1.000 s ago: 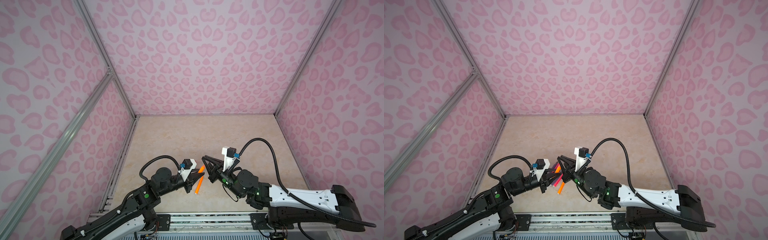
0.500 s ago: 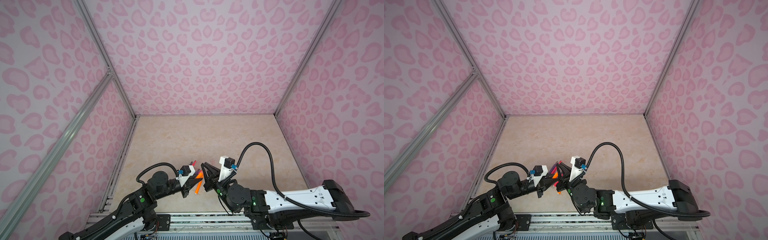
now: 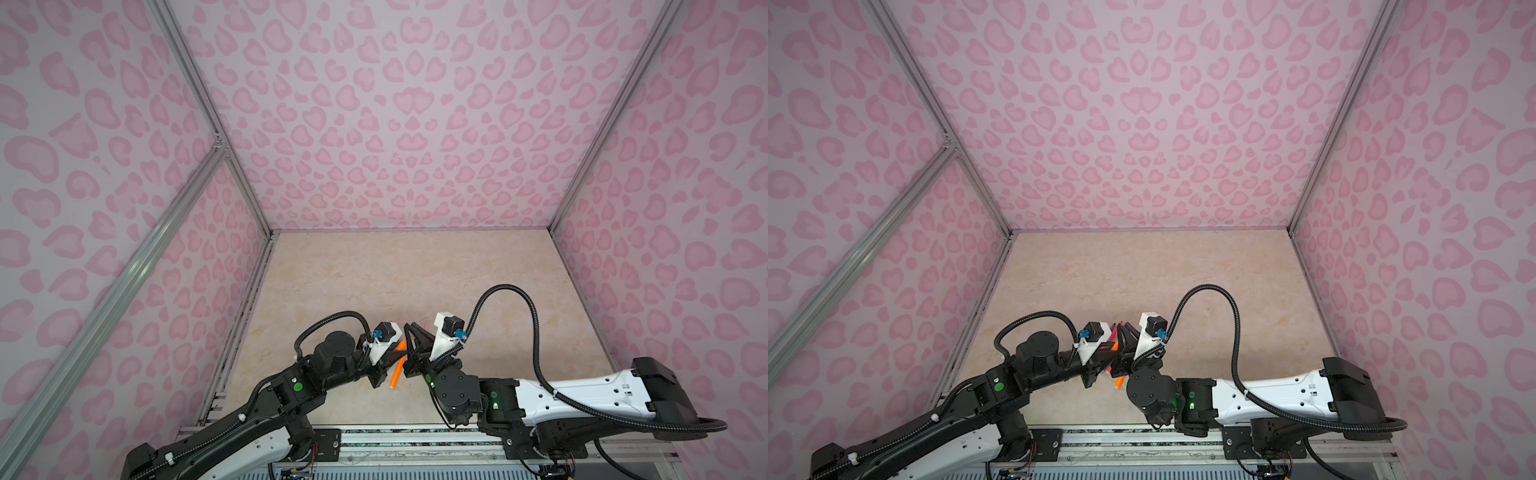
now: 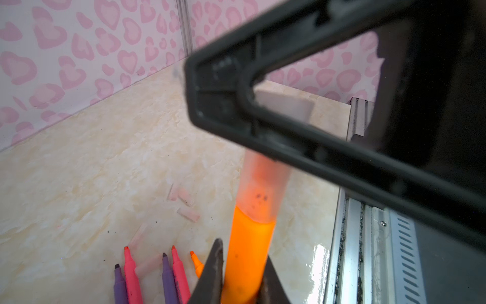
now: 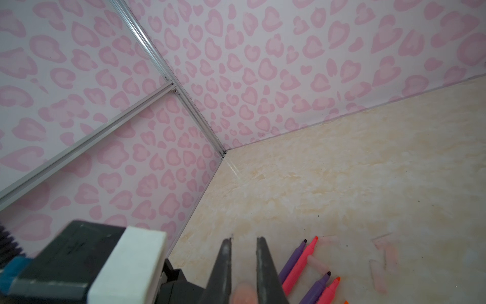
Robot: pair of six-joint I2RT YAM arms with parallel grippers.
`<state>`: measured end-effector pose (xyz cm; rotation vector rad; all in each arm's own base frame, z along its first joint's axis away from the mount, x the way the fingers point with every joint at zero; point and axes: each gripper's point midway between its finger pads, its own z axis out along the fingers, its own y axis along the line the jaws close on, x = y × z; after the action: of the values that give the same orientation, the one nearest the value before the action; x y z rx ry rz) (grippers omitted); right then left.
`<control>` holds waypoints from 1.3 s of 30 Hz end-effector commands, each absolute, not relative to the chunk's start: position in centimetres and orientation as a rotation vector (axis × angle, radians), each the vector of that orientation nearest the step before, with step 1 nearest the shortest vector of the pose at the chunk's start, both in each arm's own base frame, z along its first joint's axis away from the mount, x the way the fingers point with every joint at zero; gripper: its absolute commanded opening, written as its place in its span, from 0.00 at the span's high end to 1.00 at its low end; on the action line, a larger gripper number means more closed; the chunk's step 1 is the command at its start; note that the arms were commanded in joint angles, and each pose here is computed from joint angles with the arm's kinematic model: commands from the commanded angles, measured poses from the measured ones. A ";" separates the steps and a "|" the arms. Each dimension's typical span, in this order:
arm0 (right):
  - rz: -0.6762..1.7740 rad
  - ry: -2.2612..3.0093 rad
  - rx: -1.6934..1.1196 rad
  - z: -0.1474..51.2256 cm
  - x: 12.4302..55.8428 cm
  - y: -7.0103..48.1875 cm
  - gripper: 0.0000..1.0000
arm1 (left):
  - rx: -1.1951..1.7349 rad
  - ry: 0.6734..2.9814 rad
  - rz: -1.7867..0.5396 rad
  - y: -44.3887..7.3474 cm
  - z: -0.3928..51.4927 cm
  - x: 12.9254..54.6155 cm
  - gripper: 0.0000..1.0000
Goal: Insert the pens into the pen caps
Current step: 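Press the cap down onto the highlighter with the right gripper, then open the right gripper and draw it back while the left gripper lowers the capped highlighter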
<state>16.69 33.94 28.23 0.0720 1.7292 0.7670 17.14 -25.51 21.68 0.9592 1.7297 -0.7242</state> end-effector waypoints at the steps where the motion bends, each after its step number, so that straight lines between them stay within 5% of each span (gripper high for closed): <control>1: 0.737 1.895 -0.144 23.9 15.0 35.9 1.00 | 0.279 1.578 -0.514 -19.9 30.5 24.5 0.96; 9: 0.727 1.926 -0.127 23.1 15.6 36.6 1.00 | 0.257 1.599 -0.520 -19.5 31.6 24.3 0.96; 24: 1.243 1.773 -0.340 24.4 14.4 36.8 1.00 | 0.386 1.649 -0.953 -22.7 33.4 25.0 0.96; 39: 1.173 1.846 -0.252 24.6 16.1 35.3 1.00 | 0.430 1.577 -1.008 -23.1 34.4 25.8 0.96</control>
<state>19.31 31.96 30.78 0.0423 1.5782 1.1878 17.61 -26.21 26.47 0.8749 1.8304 -1.2960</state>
